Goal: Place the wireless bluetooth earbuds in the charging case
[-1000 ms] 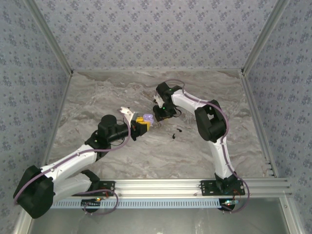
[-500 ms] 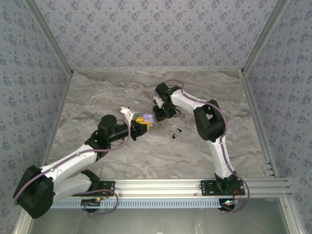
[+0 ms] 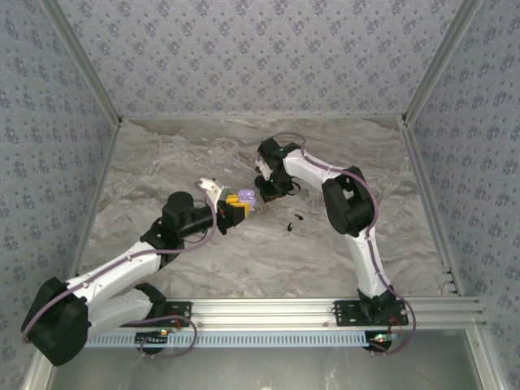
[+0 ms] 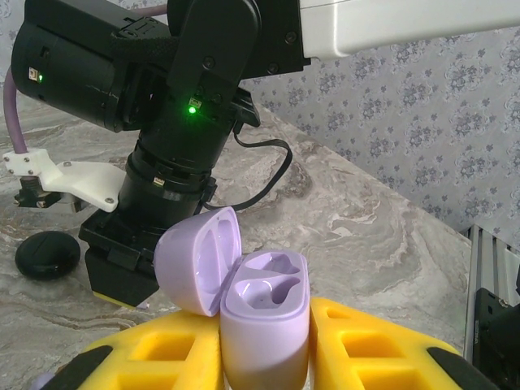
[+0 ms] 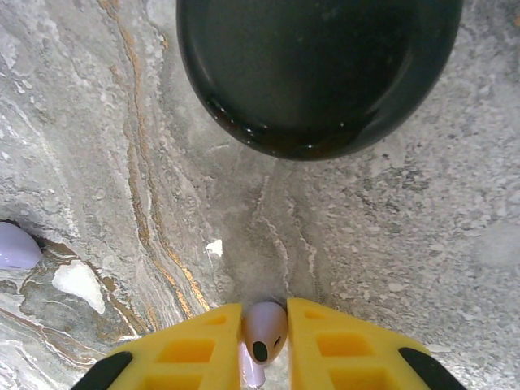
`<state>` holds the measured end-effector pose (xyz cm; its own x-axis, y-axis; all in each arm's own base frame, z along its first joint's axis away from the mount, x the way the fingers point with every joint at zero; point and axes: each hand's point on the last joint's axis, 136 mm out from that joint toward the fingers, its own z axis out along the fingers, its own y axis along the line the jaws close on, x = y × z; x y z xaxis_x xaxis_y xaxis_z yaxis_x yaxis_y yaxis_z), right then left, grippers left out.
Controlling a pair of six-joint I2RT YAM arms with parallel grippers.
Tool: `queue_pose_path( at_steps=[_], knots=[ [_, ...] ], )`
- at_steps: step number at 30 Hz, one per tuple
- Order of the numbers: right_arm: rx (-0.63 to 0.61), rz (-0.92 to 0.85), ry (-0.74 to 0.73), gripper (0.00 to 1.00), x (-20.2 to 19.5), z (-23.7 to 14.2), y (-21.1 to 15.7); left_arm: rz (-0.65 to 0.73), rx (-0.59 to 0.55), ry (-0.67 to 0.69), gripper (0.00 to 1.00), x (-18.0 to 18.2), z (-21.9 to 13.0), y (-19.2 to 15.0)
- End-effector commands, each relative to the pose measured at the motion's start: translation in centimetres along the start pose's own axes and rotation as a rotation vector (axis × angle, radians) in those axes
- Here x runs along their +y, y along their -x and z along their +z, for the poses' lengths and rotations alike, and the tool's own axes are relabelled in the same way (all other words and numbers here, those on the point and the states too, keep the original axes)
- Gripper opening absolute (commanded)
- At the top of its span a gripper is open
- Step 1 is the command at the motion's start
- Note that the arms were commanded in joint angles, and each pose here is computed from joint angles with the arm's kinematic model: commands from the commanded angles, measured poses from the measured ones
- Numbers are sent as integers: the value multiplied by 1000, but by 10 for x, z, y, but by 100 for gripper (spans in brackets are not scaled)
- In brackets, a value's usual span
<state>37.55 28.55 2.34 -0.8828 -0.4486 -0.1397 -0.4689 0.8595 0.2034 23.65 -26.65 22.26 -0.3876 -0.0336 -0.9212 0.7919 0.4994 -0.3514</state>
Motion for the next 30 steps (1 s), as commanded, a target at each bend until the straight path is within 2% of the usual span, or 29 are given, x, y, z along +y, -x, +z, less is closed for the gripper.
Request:
queue_pose_path(
  at_steps=[1,20,30],
  knots=[
    [36,20,4,18,0,8,-7,20,-23,1,27,-3,-3,7],
    [-236,231,369,17,-19,-52,4,-81,8,59,27,19,19,-10],
    [-477,268,526,17,-20,-122,7,-137,-36,67,27,26,32,-8]
  ],
)
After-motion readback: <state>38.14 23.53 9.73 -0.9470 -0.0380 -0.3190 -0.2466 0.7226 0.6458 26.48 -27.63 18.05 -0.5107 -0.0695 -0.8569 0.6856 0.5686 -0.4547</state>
